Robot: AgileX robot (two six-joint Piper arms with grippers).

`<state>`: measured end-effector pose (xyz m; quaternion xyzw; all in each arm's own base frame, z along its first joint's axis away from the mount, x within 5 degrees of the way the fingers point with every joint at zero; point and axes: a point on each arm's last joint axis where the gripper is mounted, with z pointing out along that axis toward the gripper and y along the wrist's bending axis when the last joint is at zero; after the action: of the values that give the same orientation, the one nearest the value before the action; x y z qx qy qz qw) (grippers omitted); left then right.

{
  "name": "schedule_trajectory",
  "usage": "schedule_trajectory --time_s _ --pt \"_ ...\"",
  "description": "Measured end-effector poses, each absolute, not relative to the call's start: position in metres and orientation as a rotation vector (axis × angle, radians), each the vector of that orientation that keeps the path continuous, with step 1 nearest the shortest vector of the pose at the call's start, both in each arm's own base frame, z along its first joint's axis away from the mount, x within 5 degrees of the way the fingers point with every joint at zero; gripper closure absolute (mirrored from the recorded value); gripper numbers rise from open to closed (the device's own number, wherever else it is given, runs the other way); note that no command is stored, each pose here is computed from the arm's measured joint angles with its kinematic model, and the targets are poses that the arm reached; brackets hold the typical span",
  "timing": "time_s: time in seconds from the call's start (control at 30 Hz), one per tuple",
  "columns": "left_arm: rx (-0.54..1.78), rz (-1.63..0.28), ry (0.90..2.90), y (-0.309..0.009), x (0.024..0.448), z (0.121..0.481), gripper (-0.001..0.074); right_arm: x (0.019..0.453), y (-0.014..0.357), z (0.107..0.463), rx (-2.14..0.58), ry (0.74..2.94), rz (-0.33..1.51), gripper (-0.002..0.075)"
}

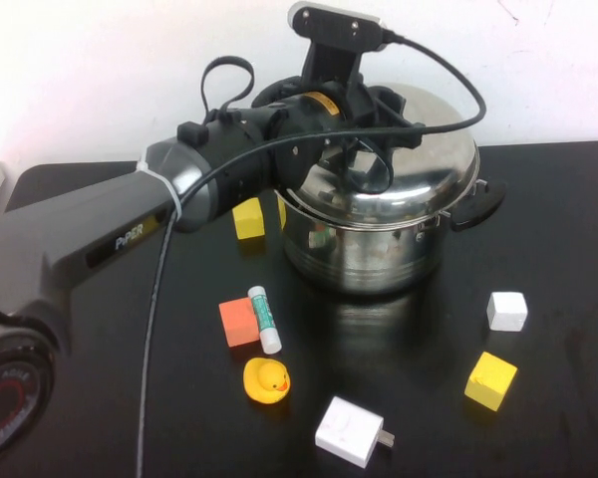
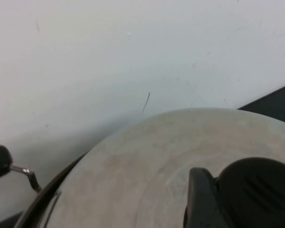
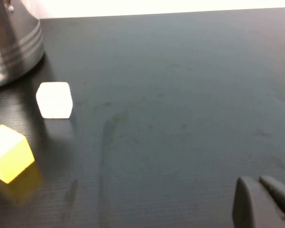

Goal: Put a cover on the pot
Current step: Place the pot lid on the pot

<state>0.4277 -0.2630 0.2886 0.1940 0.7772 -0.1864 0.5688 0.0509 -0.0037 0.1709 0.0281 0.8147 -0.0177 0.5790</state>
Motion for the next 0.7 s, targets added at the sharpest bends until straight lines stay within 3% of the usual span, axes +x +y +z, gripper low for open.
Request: schedule_trajectory --time_s 0.7 --pt "0.434 -0.421 1.838 -0.2554 0.4363 0.2803 0.0407 0.0509 -0.0037 0.1709 0.066 1.905 -0.041 0.0728"
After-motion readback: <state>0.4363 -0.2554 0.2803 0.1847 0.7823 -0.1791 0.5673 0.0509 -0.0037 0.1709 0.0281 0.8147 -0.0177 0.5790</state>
